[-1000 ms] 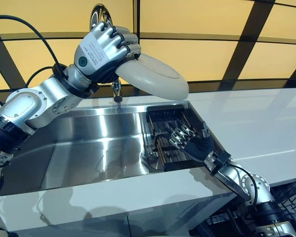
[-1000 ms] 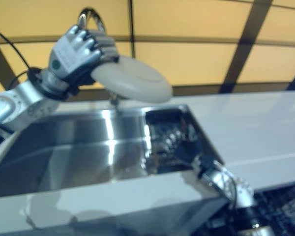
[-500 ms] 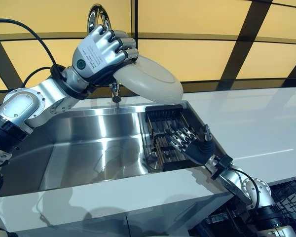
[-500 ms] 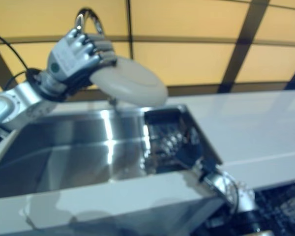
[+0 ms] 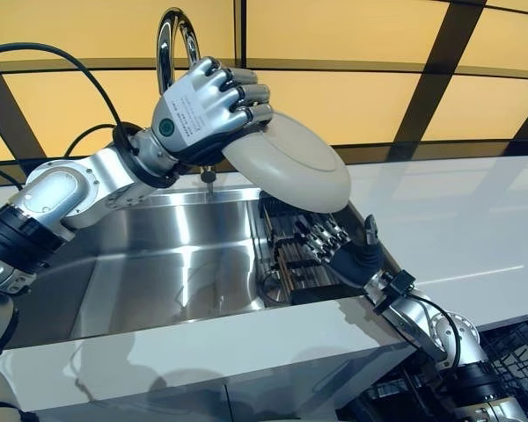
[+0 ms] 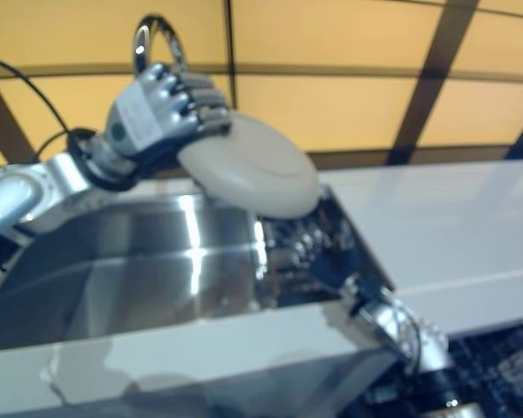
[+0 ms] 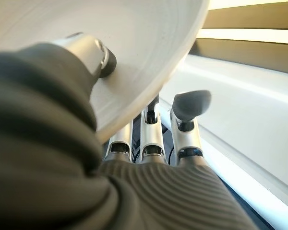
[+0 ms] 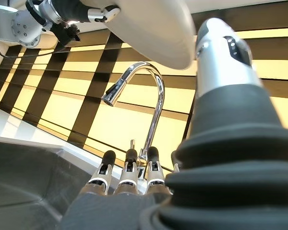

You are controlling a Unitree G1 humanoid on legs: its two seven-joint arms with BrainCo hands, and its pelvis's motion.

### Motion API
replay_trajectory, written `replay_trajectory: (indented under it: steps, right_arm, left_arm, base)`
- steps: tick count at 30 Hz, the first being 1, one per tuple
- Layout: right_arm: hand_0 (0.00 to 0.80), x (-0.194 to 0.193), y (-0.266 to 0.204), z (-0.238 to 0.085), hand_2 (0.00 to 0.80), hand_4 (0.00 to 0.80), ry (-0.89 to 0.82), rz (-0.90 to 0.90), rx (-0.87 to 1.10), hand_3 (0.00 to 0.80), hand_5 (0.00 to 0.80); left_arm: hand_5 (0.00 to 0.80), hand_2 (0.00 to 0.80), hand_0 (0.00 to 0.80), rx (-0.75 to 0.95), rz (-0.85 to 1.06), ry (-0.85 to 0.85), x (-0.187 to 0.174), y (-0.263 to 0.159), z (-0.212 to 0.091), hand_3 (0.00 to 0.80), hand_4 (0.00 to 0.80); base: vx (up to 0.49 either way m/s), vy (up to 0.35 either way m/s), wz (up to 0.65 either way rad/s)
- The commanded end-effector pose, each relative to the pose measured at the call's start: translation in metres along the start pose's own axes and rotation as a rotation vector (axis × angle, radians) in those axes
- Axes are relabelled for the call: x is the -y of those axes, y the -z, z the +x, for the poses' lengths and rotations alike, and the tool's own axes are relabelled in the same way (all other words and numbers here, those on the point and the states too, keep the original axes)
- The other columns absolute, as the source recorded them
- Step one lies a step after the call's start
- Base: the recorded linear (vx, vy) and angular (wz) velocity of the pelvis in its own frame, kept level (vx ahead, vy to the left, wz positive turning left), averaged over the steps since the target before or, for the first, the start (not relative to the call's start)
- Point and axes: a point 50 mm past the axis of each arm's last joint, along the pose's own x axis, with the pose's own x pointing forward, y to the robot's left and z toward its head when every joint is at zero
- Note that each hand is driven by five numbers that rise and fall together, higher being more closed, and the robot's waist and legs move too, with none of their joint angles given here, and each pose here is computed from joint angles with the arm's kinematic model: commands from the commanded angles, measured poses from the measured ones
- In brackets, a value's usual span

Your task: Take plates into dishwasher

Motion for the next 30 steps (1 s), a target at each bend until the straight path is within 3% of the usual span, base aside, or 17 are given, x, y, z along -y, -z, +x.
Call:
replay_trajectory:
  steps: [1,17,30]
  right_arm:
    - [0.000,-0.050,-0.021,0.021,0.000,0.000,-0.216,-0.040,0.048,0.000,0.000]
    - [0.000,-0.066,-0.015,0.036,0.000,0.000,-0.299,-0.083,0.035,0.000,0.000]
    - [0.000,-0.056,-0.023,0.030,0.000,0.000,-0.239,-0.119,0.073,0.000,0.000]
  left_arm:
    - [0.800,0.800,0.800,-0.038,0.074,-0.084,-0.018,0.021,0.017,0.800,0.800]
    - [0.800,0.800,0.800,-0.015,0.019,-0.073,-0.009,0.008,0.029,0.800,0.800]
    - [0.800,0.800,0.800,-0.069,-0.005,-0.042,-0.008,0.017,0.021,0.800,0.800]
  base:
    - [0.000,0.000,0.00]
    - [0.002,0.001,0.02]
    - [0.000,0.000,0.00]
